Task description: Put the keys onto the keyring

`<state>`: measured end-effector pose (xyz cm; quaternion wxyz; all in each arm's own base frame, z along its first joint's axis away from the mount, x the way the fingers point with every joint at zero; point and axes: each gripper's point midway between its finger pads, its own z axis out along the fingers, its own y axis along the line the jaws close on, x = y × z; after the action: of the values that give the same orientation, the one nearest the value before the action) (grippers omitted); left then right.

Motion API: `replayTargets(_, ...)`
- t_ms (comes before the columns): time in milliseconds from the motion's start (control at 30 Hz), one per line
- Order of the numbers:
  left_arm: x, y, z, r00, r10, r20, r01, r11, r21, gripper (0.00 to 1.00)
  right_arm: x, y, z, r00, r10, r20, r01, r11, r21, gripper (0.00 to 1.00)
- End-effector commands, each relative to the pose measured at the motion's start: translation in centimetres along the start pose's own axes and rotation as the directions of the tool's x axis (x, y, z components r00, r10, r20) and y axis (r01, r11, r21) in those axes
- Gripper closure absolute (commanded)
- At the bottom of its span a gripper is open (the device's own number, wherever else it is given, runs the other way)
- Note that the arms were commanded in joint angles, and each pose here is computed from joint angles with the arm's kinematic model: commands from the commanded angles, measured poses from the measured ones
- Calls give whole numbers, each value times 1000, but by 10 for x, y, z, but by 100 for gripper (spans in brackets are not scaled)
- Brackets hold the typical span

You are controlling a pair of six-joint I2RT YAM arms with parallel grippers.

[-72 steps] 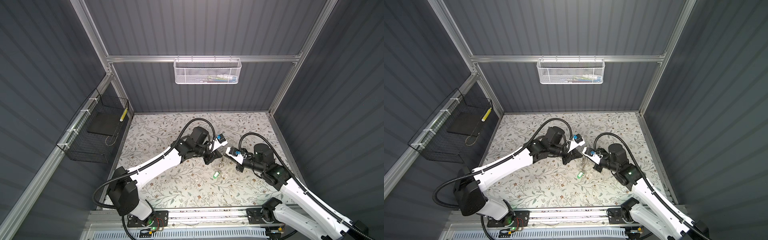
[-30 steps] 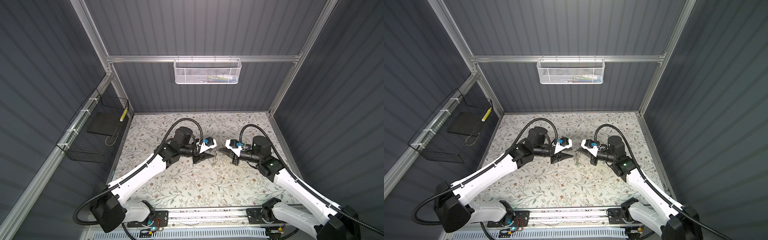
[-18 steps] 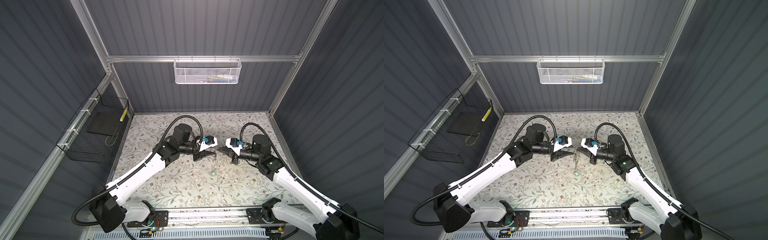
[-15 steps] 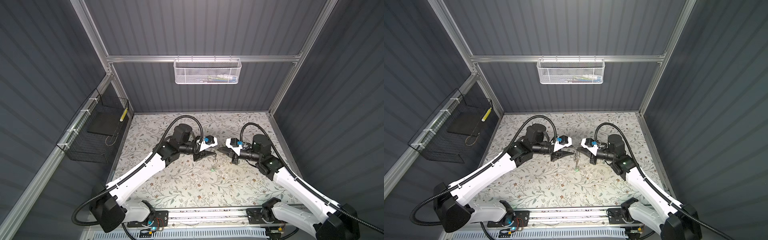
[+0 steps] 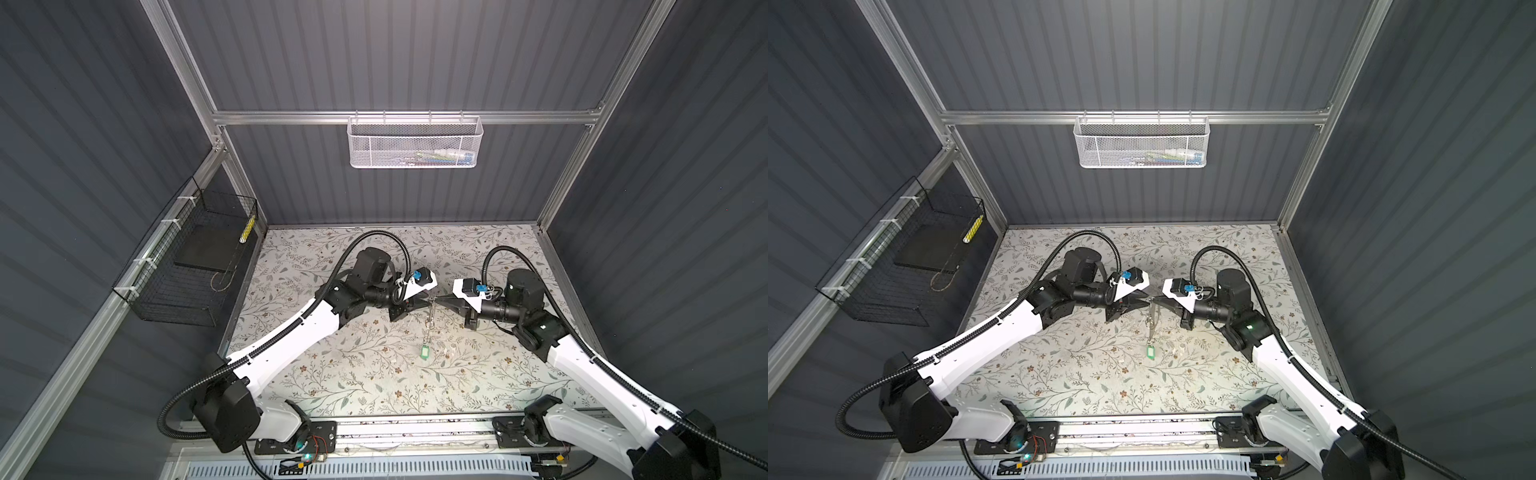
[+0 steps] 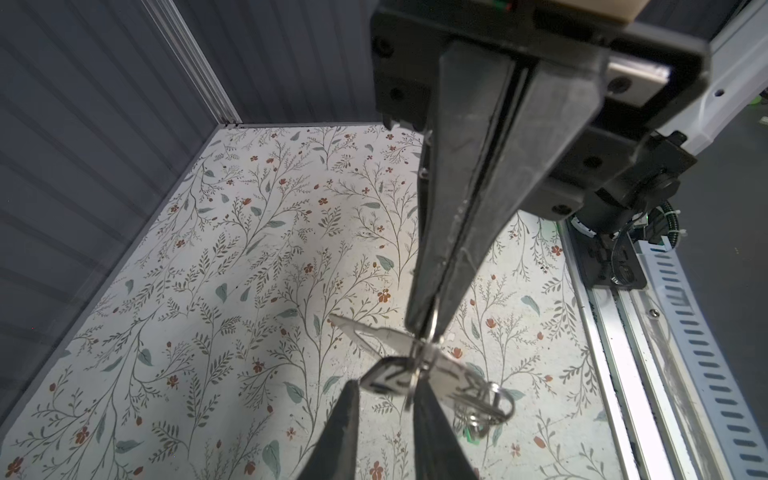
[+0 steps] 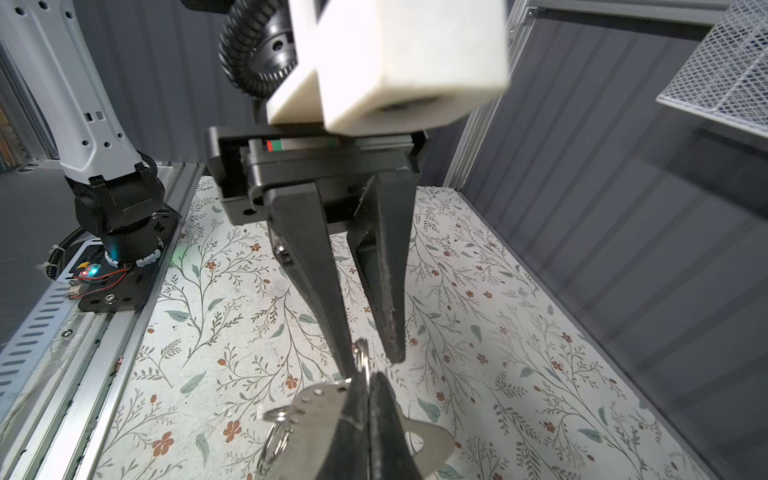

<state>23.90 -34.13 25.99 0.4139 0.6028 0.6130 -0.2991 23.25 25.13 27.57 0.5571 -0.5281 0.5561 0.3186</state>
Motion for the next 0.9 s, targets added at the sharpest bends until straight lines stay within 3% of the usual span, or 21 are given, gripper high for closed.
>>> replayTargets(0, 0, 4, -3, 1000, -5, -14, 5, 1000, -1, 74, -20, 2, -4, 996, -65, 62, 66, 998, -11, 100)
replayTargets(233, -5, 2, -5, 1000, 5, -4, -5, 1000, 17, 67, -15, -2, -3, 997, -60, 49, 59, 998, 11, 100)
replayTargets(533, -14, 5, -35, 994, 100, 39, -95, 989, -115, 65, -12, -3, -3, 997, -61, 41, 60, 998, 23, 100)
replayTargets(700, -37, -4, -38, 988, 107, 110, -104, 994, -41, 68, -11, -4, -2, 998, -57, 41, 56, 998, 24, 100)
replayTargets(867, -34, -7, -27, 997, 7, 80, -11, 999, 44, 70, -10, -9, -3, 997, -65, 29, 64, 996, 59, 100)
